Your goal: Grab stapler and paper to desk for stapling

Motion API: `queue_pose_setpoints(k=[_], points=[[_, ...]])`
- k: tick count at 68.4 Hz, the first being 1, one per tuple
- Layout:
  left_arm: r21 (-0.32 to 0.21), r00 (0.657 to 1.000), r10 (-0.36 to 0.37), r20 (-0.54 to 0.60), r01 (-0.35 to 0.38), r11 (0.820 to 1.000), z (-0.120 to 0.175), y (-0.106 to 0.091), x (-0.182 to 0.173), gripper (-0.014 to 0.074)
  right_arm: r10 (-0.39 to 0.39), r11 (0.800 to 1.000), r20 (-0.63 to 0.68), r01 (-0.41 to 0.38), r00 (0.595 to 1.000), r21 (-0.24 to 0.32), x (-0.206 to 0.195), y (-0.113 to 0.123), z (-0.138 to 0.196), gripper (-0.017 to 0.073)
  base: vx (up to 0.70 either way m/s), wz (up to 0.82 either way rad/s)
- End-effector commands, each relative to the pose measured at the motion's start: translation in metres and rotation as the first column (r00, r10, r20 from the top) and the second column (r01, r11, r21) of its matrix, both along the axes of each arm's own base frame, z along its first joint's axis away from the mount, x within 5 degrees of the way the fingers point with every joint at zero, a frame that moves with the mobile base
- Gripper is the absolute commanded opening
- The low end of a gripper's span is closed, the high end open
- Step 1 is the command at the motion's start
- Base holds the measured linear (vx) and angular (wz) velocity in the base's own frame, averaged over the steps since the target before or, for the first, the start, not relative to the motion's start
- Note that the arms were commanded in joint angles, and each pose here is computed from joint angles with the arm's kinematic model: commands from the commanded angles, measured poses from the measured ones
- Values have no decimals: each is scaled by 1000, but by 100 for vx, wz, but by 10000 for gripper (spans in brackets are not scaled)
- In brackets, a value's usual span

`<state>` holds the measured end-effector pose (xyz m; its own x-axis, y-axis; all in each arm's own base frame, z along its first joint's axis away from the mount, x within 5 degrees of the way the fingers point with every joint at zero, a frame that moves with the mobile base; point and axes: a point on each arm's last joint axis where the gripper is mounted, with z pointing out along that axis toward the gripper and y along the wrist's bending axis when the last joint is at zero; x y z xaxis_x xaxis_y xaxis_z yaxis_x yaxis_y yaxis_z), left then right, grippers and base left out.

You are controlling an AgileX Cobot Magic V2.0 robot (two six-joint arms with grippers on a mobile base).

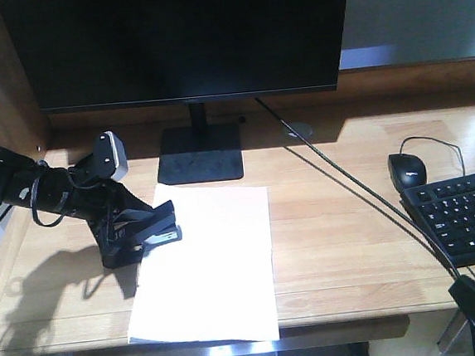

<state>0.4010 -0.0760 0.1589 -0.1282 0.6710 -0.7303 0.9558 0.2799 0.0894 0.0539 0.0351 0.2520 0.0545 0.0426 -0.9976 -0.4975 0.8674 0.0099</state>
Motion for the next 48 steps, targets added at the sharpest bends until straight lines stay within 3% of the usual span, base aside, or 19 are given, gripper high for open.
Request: queue_pose_setpoints(k=[1,48], points=[[-49,998,21,60,-18,999,29,-5,2,-6,-22,999,42,24,999,-41,1,-2,9,584,0,0],[-9,998,5,-65,-6,1000,-20,-13,4,-6,-22,999,42,24,999,-41,1,-2,9,584,0,0]])
